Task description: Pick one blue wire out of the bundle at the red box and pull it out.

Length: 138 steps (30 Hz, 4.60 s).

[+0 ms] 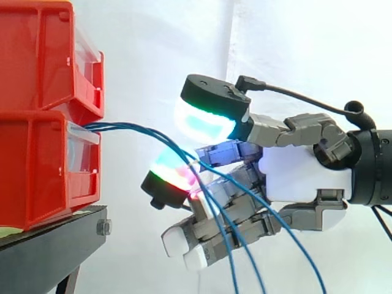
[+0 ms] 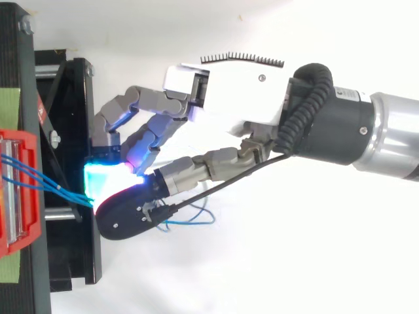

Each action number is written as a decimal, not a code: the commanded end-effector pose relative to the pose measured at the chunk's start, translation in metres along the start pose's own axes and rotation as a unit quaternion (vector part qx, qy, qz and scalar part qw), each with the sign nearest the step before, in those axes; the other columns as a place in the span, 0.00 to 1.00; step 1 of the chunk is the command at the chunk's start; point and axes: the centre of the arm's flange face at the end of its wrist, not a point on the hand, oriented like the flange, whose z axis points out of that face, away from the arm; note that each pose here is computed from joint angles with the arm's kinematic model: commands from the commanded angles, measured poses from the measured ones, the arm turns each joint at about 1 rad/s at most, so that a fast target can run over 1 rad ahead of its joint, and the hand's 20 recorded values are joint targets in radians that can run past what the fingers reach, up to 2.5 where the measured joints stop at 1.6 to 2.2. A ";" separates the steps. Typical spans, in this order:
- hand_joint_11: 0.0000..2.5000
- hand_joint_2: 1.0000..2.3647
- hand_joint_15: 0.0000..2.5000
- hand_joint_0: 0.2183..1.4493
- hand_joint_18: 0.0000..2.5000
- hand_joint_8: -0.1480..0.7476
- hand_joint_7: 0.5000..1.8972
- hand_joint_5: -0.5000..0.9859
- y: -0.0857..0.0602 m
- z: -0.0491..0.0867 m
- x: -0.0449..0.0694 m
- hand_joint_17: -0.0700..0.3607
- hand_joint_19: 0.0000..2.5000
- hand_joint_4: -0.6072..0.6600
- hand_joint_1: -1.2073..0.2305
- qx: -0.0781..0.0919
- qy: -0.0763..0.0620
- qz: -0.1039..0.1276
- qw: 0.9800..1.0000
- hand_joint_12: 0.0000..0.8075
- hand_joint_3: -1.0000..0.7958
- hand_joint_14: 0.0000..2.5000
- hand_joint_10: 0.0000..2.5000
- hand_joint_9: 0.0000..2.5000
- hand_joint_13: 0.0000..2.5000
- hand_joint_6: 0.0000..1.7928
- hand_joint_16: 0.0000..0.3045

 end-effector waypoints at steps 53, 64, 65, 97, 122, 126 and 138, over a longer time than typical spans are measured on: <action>0.32 0.02 0.20 0.33 0.25 0.55 0.35 0.20 -0.037 0.016 0.043 0.47 0.17 0.53 0.30 -0.067 -0.012 -0.018 0.998 0.53 0.49 0.01 0.01 0.35 0.30 0.53 0.19; 0.32 0.02 0.20 0.33 0.25 0.55 0.37 0.20 -0.015 0.009 0.037 0.47 0.17 0.52 0.31 -0.046 -0.008 -0.001 0.999 0.53 0.51 0.01 0.01 0.35 0.30 0.53 0.19; 0.32 0.02 0.20 0.33 0.25 0.55 0.37 0.20 -0.015 0.009 0.037 0.47 0.17 0.51 0.31 -0.046 -0.008 -0.001 0.999 0.53 0.51 0.01 0.01 0.35 0.30 0.53 0.19; 0.32 0.01 0.20 0.31 0.25 0.58 0.35 0.21 0.044 -0.021 0.012 0.47 0.19 0.62 0.40 0.024 0.002 -0.006 1.000 0.53 0.41 0.01 0.01 0.39 0.32 0.53 0.19; 0.32 0.00 0.20 0.28 0.24 0.56 0.33 0.21 0.044 -0.023 0.016 0.48 0.17 0.63 0.29 0.028 0.003 0.058 0.998 0.55 0.28 0.01 0.01 0.34 0.30 0.52 0.20; 0.32 0.00 0.20 0.34 0.24 0.54 0.33 0.21 0.044 -0.023 0.016 0.47 0.17 0.62 0.26 0.028 0.003 0.058 0.998 0.53 0.31 0.01 0.01 0.33 0.29 0.53 0.19; 0.31 0.01 0.20 0.32 0.25 0.55 0.41 0.21 0.044 -0.023 0.016 0.46 0.19 0.58 0.34 0.028 0.004 0.061 0.998 0.52 0.43 0.01 0.01 0.35 0.30 0.53 0.19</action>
